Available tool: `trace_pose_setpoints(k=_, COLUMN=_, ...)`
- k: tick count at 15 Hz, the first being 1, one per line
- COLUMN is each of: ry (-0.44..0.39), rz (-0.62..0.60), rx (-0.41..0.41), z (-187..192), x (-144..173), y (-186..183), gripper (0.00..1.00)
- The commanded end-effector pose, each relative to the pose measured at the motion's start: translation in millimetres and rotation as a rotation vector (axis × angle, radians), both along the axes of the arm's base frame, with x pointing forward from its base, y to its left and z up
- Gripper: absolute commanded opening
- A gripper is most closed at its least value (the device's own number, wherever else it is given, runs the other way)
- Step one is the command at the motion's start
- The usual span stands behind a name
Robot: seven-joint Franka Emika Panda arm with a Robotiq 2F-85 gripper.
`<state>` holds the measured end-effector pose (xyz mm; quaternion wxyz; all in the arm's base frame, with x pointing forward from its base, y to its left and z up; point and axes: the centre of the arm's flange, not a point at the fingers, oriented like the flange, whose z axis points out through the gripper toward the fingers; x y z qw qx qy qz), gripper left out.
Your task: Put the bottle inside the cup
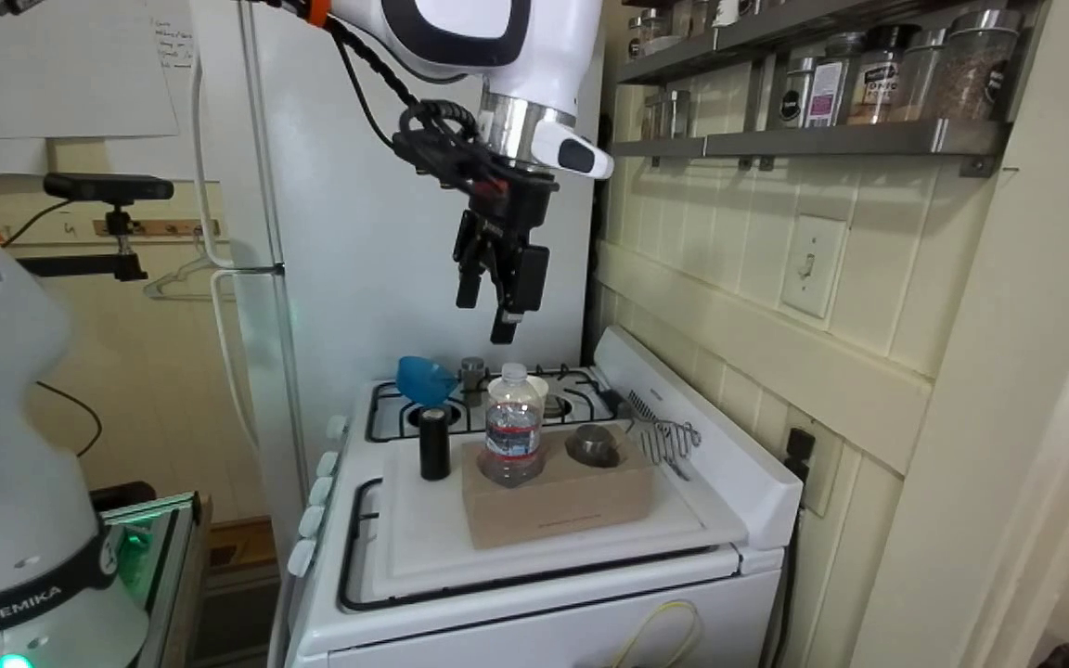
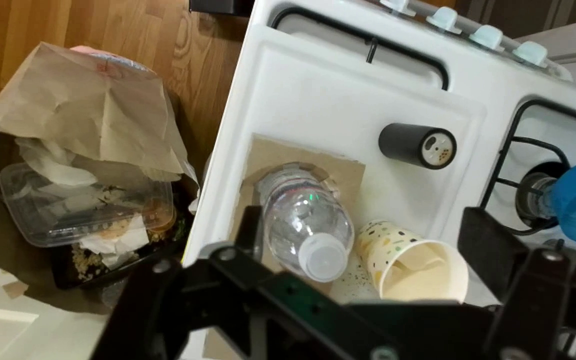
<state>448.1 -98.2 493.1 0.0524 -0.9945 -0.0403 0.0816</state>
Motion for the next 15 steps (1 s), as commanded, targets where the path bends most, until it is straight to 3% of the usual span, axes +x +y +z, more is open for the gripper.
trace_pose_setpoints(k=1, ry=0.006, rz=-0.016, rx=0.006, z=-5, x=-3, y=-6, gripper=1.00)
trace_pose_setpoints(k=7, ry=0.021, rz=-0.034, rx=-0.018, z=-25, x=10, y=-5, gripper=1.00)
trace_pose_setpoints(k=11, ry=-0.014, rz=-0.071, rx=-0.092, z=-28, x=23, y=-4, gripper=1.00)
trace_pose_setpoints(k=12, ry=-0.013, rz=-0.045, rx=-0.050, z=-26, x=17, y=-5, gripper=1.00)
trace_pose_setpoints(k=15, ry=-0.011, rz=-0.046, rx=-0.054, z=-27, x=18, y=-5, gripper=1.00)
